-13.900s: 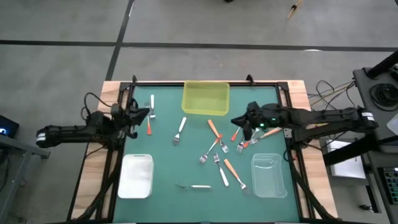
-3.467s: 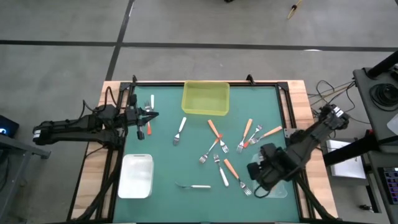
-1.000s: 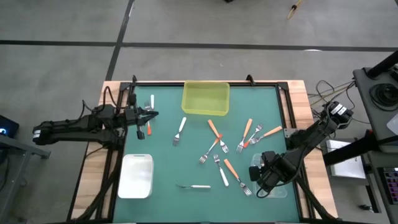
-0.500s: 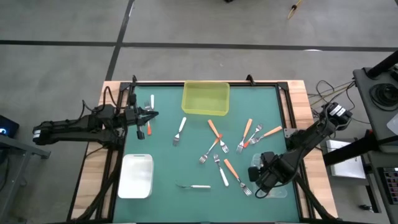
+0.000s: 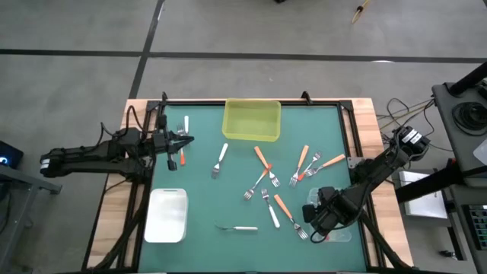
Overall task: Sort silverware by color (type)
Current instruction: Put the orange fork into the transparent bin
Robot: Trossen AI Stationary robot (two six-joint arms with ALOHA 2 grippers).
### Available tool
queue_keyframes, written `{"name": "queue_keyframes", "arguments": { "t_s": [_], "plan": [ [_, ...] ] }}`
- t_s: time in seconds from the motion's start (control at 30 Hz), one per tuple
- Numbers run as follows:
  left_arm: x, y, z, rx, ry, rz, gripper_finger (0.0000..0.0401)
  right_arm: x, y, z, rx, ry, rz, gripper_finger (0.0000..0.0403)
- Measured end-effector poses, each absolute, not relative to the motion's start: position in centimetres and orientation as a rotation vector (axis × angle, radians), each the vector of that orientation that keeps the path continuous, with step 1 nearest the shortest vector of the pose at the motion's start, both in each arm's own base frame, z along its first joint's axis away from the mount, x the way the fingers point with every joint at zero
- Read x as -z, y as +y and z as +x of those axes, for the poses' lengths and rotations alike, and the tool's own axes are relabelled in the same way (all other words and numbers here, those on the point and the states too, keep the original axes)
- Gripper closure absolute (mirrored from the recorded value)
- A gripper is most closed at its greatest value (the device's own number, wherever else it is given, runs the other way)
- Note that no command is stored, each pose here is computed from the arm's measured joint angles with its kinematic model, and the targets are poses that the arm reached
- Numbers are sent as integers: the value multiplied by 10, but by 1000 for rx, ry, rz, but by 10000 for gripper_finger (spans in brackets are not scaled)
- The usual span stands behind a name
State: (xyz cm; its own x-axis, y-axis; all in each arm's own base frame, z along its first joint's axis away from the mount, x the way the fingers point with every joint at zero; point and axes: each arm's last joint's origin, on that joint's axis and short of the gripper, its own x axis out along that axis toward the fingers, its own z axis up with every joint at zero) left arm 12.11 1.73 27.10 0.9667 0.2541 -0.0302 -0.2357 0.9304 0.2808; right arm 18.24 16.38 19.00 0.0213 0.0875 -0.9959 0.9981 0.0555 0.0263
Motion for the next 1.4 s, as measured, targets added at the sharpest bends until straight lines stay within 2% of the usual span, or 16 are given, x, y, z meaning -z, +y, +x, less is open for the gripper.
{"name": "queue_keyframes", "arguments": {
  "t_s": [1.4],
  "plan": [
    [-271,17,121,-252,62,280,401,-172,159,177,1132,1266,1267,394]
  ]
}}
